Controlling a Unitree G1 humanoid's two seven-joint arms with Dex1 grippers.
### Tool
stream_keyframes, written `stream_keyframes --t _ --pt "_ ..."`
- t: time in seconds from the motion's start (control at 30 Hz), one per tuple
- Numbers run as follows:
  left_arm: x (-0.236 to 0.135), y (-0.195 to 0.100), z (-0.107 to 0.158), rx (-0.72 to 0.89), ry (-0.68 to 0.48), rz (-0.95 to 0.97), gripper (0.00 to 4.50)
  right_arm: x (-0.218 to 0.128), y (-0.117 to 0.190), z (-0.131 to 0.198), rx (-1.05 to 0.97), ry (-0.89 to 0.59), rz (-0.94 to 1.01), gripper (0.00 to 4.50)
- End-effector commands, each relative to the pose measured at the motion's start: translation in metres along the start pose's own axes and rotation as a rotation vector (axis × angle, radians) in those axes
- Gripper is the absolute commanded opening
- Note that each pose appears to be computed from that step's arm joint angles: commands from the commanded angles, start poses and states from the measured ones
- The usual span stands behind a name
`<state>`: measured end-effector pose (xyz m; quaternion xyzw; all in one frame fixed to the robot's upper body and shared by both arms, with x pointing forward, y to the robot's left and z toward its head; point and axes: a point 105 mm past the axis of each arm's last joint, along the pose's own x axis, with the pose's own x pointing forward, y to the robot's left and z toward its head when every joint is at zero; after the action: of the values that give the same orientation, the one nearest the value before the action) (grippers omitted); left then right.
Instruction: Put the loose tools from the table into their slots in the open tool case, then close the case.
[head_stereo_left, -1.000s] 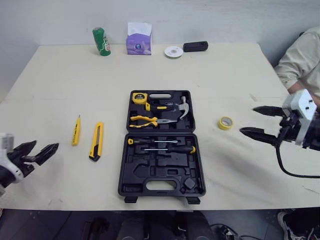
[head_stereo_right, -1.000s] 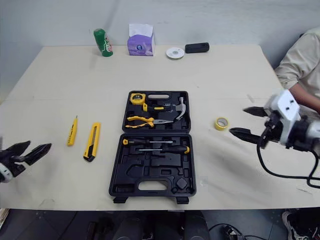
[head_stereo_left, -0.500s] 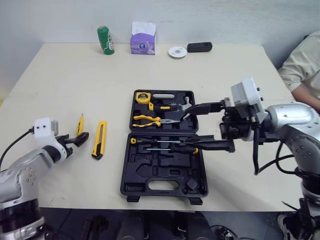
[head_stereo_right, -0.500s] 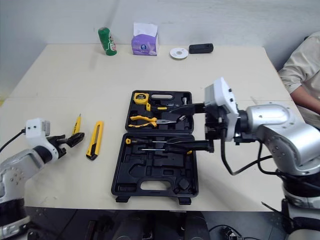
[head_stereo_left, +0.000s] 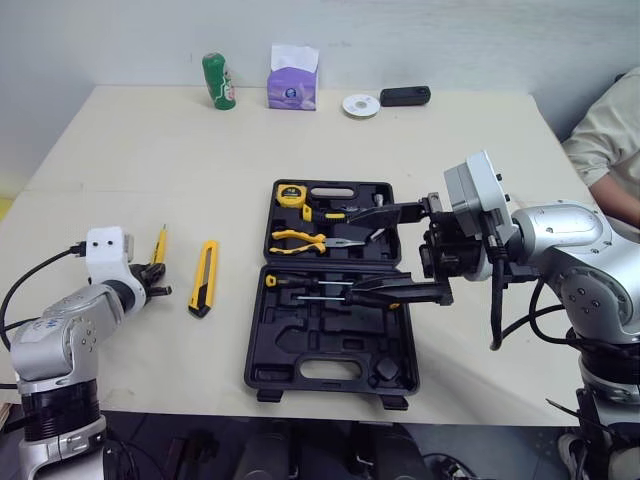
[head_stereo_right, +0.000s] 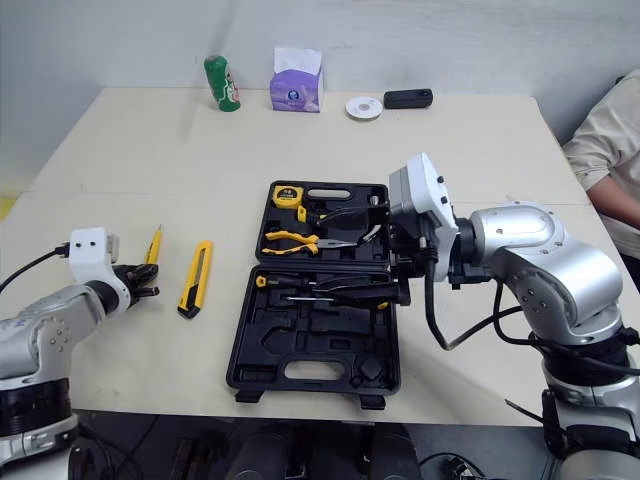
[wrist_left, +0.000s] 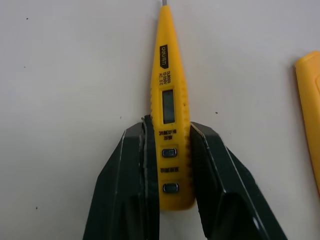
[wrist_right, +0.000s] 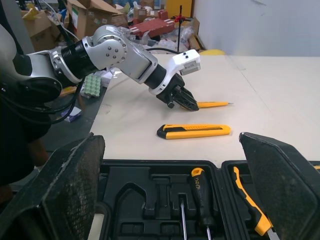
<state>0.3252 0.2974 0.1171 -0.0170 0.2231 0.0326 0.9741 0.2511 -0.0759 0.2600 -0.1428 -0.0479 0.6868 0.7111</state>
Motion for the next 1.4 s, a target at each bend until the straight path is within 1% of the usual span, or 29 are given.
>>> stream_keyframes --t 0.03,0.13,0.2,0.27,0.3,0.4,0.5,0.6,0.7,0.87,0.97,1.07,1.4 --pt "-0.004 -0.006 -0.002 0.097 0.001 -0.039 0.56 -0.002 0.003 0.006 -0.042 -0.005 -0.003 4.5" --pt "-0.022 -0.01 0.016 0.174 -0.064 -0.113 0.56 -0.008 0.005 0.0 -0.023 0.022 -0.018 4.5" --pt "-0.038 -0.018 0.032 0.253 -0.11 -0.213 0.56 -0.016 0.007 -0.008 0.006 0.057 -0.036 4.5" --pt "-0.053 -0.032 0.04 0.342 -0.113 -0.336 0.56 -0.023 0.01 -0.018 0.032 0.094 -0.047 4.5" --pt "-0.063 -0.044 0.042 0.419 -0.109 -0.428 0.56 -0.026 0.012 -0.023 0.047 0.111 -0.05 4.5" --pt "-0.083 -0.073 0.035 0.625 -0.045 -0.659 0.56 -0.031 0.02 -0.034 0.089 0.138 -0.052 4.5" --pt "-0.093 -0.098 0.027 0.754 0.016 -0.845 0.56 -0.032 0.026 -0.043 0.107 0.163 -0.058 4.5" --pt "-0.091 -0.118 0.017 0.856 0.079 -0.932 0.56 -0.031 0.024 -0.052 0.091 0.187 -0.101 4.5" --pt "-0.091 -0.139 0.014 0.914 0.115 -1.028 0.56 -0.029 0.028 -0.051 0.115 0.17 -0.11 4.5" --pt "-0.087 -0.155 0.01 1.04 0.162 -1.099 0.56 -0.029 0.038 -0.053 0.14 0.179 -0.109 4.5" --pt "-0.078 -0.166 0.007 1.1 0.17 -1.117 0.56 -0.03 0.045 -0.058 0.157 0.2 -0.113 4.5" --pt "-0.072 -0.171 0.003 1.175 0.183 -1.126 0.56 -0.029 0.049 -0.06 0.166 0.21 -0.12 4.5" --pt "-0.058 -0.184 0.006 1.211 0.163 -1.139 0.56 -0.031 0.05 -0.059 0.168 0.219 -0.15 4.5"
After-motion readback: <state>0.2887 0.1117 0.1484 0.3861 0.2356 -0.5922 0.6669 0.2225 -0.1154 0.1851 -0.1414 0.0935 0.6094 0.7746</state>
